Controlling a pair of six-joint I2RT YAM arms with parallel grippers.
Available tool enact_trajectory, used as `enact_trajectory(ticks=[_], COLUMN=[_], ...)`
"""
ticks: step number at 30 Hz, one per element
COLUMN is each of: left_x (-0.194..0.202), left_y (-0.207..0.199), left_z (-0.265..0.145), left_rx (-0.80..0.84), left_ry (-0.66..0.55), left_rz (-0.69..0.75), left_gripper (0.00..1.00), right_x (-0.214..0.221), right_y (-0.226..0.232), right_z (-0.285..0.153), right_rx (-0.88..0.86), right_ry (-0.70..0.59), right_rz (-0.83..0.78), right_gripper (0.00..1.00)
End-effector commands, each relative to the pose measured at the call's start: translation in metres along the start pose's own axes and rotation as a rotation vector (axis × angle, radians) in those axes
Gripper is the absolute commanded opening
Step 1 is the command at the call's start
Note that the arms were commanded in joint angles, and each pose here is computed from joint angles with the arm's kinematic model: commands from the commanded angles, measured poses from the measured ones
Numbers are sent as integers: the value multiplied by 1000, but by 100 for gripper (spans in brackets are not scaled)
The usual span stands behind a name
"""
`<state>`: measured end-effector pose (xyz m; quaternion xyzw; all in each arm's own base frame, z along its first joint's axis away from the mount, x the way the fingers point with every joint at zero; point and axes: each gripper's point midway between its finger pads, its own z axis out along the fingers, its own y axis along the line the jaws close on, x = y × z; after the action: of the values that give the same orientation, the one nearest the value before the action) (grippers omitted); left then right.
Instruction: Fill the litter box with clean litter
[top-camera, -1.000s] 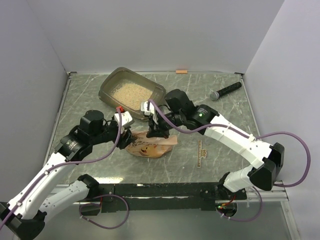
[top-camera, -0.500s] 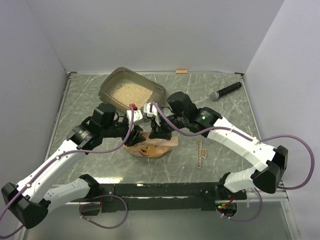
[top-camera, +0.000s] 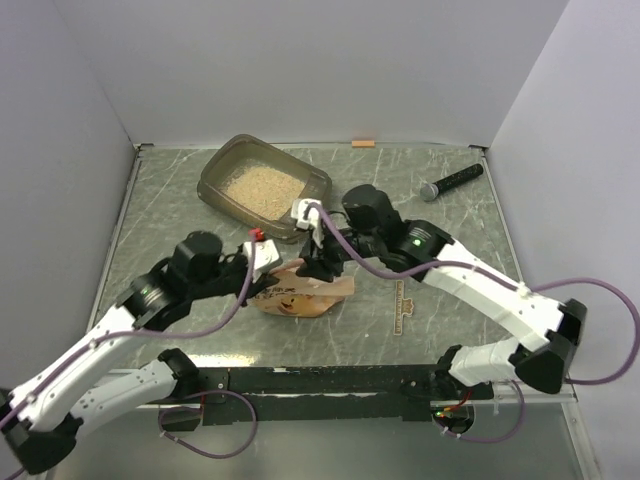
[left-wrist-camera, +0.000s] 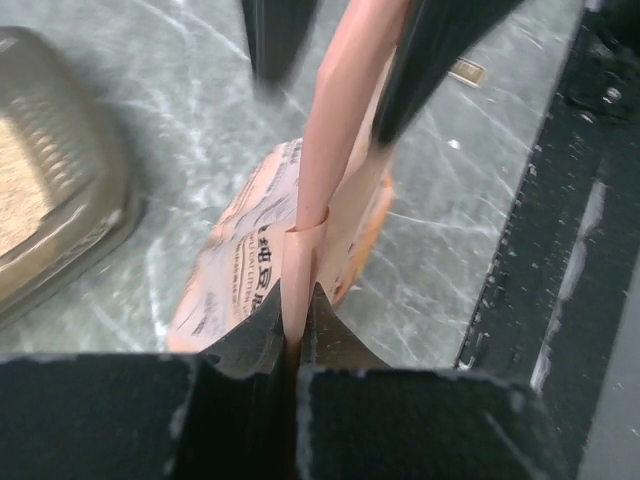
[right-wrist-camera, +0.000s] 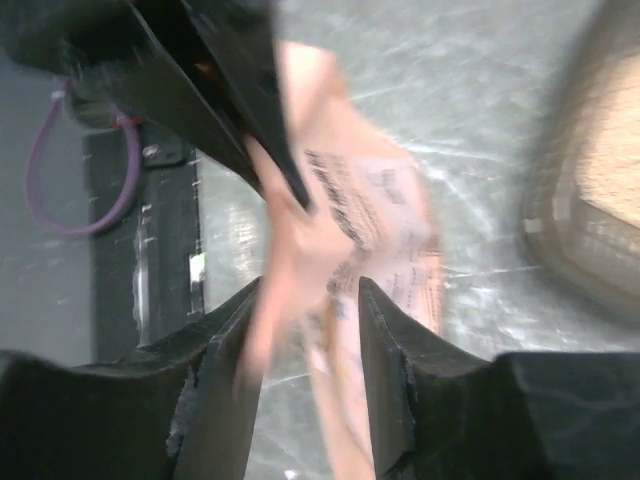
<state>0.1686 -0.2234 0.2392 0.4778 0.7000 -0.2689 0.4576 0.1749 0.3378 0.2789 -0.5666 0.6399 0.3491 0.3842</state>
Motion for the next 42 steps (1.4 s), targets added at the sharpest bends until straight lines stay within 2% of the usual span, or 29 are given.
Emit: enact_trajectory(ticks=[1,3,7,9,10,11,17,27,42], left_x=[-7,-5,16,18,23,21,17,13,6], left_y=[16,21,22,22,21,21,18,15,16], left_z=[-26,-37,-33,-31,-28,-27,-29,-36,-35], left_rx=[-187,-247,-273,-271,-266,-264,-254,-259,-254], left_ry=[-141,-179,-161,-167,-157,-171,-197,-244,-246], left_rz=[-30,-34,-51,-51,-51,-47,-44,-27,-18], left_gripper=[1,1,1,1,1,1,1,1,1], right_x=[-29,-27,-3,8,10,12,18,22,37], right_y=[-17,-26,-27,-25,-21,-19,-2,-3,-1], right_z=[-40,-56,-62,-60,-58,-56,-35,9,39], right_rx=[218,297,313,296,268,249,75,-104,-168], right_ry=[-152,-186,-171,-132,-123,-110,-41,49,62], right_rz=[-18,15,28,28,26,28,30,67,109], right_gripper=[52,54,55,32,8,0,0,0,0])
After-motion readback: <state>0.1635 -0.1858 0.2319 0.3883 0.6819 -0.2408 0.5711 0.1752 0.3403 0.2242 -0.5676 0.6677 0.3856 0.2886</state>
